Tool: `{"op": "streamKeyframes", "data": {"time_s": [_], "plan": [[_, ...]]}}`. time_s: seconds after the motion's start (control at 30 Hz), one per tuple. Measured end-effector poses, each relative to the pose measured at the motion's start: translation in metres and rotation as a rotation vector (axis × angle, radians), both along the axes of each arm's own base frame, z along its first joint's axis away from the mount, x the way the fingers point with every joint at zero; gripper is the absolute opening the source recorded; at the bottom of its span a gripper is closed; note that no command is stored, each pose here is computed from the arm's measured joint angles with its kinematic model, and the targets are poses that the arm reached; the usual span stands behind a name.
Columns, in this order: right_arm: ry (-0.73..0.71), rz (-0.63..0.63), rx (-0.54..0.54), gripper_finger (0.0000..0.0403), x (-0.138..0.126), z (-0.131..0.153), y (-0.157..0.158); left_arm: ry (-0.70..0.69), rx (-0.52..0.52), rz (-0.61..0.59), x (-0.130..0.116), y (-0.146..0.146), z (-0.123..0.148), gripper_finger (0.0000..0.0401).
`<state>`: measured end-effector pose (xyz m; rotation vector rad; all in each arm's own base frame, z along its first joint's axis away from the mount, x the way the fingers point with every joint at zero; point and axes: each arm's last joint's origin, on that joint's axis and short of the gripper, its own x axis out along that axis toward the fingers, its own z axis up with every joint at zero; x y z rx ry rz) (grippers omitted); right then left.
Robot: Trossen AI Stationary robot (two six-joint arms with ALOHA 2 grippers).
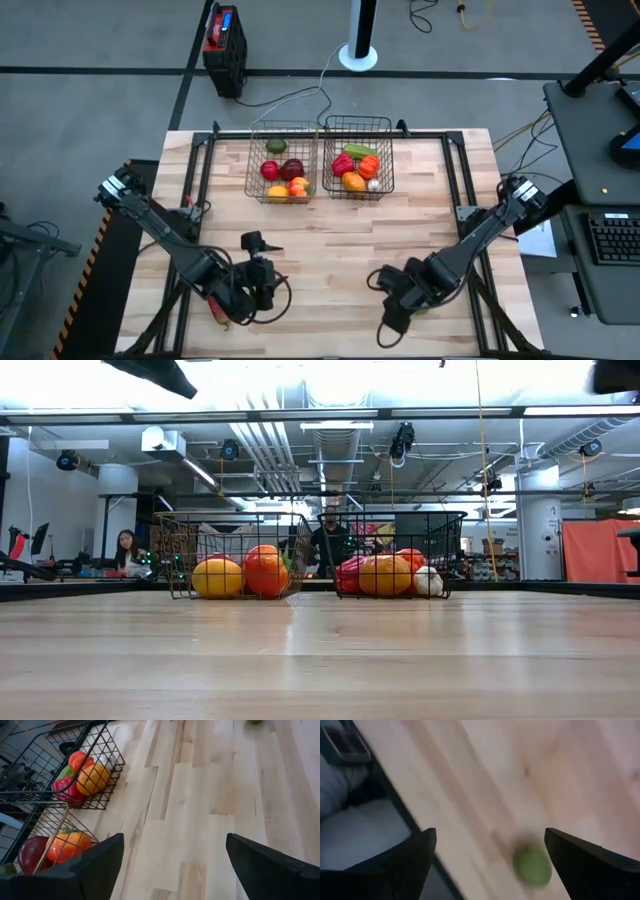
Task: Sort produce into baskets
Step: Put the red tomato into the silver wire basket
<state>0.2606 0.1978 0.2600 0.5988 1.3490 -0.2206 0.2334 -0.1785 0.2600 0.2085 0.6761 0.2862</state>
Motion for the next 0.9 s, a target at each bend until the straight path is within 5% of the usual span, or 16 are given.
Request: {"op": "streamKeyframes", "data": {"time_s": [0.23,0.4,0.57,0.9], "plan": [[0.125,0.051,0.04,0.0364,-0.011,-0.01,0.023,-0.024,-0.039,0.02,0.0,-0.002,0.0,0.0331],[0.072,0.177,-0.104,0.0364,-0.031,-0.011,0.041,-0.064,-0.082,0.017,0.001,-0.007,0.003,0.0331],[0.063,0.167,-0.21,0.0363,-0.045,-0.022,0.045,-0.086,-0.109,-0.004,-0.003,-0.014,0.004,0.0331],[0.143,0.137,-0.218,0.0363,-0.061,-0.041,0.046,-0.108,-0.104,-0.005,-0.004,-0.017,0.005,0.0331]]}}
